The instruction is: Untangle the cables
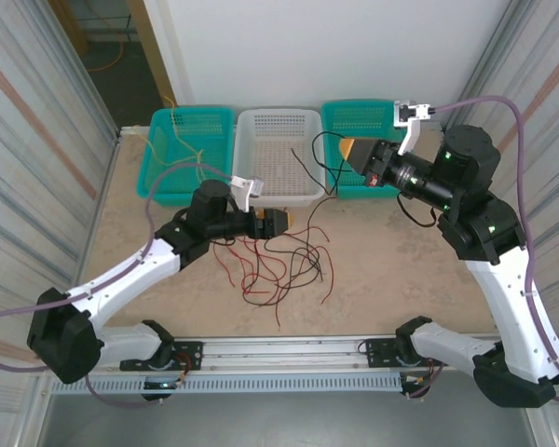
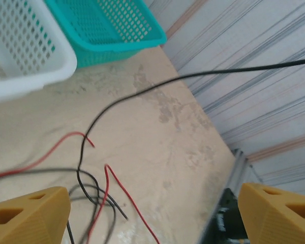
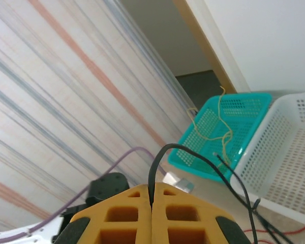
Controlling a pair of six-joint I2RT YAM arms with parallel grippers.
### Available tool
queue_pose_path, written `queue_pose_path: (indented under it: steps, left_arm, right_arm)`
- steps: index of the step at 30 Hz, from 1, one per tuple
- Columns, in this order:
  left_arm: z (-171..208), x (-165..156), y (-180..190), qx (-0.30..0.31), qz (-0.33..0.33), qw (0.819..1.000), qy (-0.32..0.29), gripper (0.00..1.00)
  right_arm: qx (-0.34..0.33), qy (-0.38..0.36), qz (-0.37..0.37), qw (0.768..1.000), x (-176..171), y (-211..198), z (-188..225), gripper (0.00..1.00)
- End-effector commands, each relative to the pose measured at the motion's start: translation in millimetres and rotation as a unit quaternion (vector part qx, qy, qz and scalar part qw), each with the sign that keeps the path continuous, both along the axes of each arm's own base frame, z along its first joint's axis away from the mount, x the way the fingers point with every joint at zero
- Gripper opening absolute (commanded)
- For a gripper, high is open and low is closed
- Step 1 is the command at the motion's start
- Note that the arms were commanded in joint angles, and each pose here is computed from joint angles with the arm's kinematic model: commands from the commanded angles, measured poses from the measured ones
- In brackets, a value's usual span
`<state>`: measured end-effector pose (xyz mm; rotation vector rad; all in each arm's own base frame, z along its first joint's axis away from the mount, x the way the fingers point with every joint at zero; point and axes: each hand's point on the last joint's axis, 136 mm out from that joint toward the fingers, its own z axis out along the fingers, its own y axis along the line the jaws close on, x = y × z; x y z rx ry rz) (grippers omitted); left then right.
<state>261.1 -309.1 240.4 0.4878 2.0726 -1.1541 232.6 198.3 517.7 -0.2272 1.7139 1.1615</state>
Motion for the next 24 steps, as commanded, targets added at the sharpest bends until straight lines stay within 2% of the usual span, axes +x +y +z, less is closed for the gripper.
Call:
queue_pose_path:
  steps: [1, 6, 14, 17, 20, 22, 24]
  left_arm:
    - [-9.3, 12.7, -13.1, 0.027, 0.008, 0.993, -0.119, 0.87]
    - [-14.3, 30.6, -40.6, 0.023, 0.017, 0.980, -0.196, 0.81]
    - [-21.6, 50.7, -76.9, -0.002, -0.001, 0.983, -0.185, 0.80]
    - [-27.7, 56.3, -82.3, 0.007, -0.001, 0.985, -0.171, 0.63]
    - [-36.4, 56.6, -83.9, 0.019, -0.006, 0.988, -0.154, 0.36]
    - [-43.5, 55.7, -82.3, 0.023, -0.005, 0.989, -0.144, 0.22]
    - [-49.5, 54.5, -78.7, 0.027, 0.000, 0.990, -0.138, 0.00]
  right_arm:
    - [0.042, -0.041, 0.021, 0.998, -18.7, -3.3, 37.9, 0.00]
    - [0.059, -0.053, 0.036, 0.996, -28.0, -3.1, 53.7, 0.00]
    - [0.070, -0.058, 0.044, 0.995, -37.5, -5.8, 60.7, 0.00]
    - [0.070, -0.062, 0.042, 0.995, -39.9, -7.4, 62.6, 0.00]
    - [0.070, -0.066, 0.040, 0.995, -41.6, -9.1, 64.5, 0.00]
    - [0.070, -0.069, 0.038, 0.994, -41.7, -10.1, 65.8, 0.00]
    - [0.071, -0.075, 0.035, 0.994, -43.0, -12.0, 68.8, 0.00]
